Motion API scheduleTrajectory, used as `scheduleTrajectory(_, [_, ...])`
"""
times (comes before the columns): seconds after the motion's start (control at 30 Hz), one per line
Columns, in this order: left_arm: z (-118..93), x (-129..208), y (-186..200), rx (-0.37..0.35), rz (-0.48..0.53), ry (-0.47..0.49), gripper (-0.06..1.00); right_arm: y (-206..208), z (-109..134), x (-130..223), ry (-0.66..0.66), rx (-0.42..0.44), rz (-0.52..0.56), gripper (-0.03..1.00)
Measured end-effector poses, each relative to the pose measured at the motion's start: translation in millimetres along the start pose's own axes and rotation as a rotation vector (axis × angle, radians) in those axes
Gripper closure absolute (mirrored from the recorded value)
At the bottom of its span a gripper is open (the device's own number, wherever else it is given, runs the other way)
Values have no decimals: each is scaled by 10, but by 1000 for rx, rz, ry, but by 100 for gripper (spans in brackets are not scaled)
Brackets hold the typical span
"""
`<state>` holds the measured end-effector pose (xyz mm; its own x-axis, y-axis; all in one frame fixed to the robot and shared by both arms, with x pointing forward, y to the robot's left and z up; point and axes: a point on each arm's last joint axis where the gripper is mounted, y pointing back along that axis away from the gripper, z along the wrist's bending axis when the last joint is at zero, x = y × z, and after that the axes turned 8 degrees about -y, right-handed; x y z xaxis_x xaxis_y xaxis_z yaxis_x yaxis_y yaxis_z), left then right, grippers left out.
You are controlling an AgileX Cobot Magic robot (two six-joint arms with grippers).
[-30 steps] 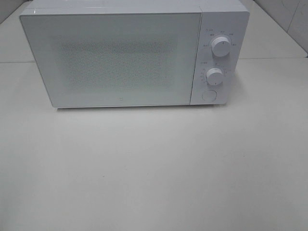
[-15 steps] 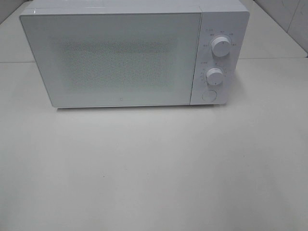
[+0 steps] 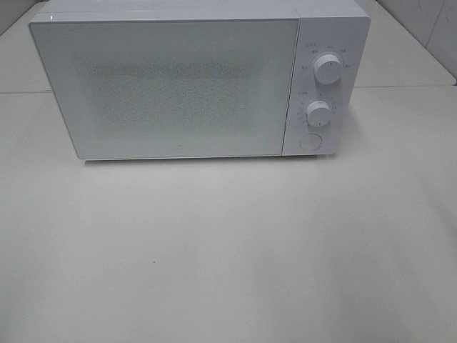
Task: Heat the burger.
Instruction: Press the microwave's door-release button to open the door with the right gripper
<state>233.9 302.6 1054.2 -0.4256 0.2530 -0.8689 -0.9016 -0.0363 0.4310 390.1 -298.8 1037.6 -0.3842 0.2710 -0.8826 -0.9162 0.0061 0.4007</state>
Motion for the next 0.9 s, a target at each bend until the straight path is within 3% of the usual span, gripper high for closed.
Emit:
scheduleTrajectory(0.27, [0,0,0,0,0,0,15,-339,14,13,-91,-18,-8,45])
scheduleTrajectory(0.5, [0,0,0,0,0,0,15,-612,19,49,-302,-42,-26,75])
scheduleTrajectory(0.77, [0,0,0,0,0,0,15,-775,19,134,-445,-69,-19,93])
scheduleTrajectory(0.87, [0,0,0,0,0,0,15,-811,25,208,-540,-110,-26,97])
scheduleTrajectory(0.9, [0,0,0,0,0,0,15,-823,25,271,-631,-137,-25,97])
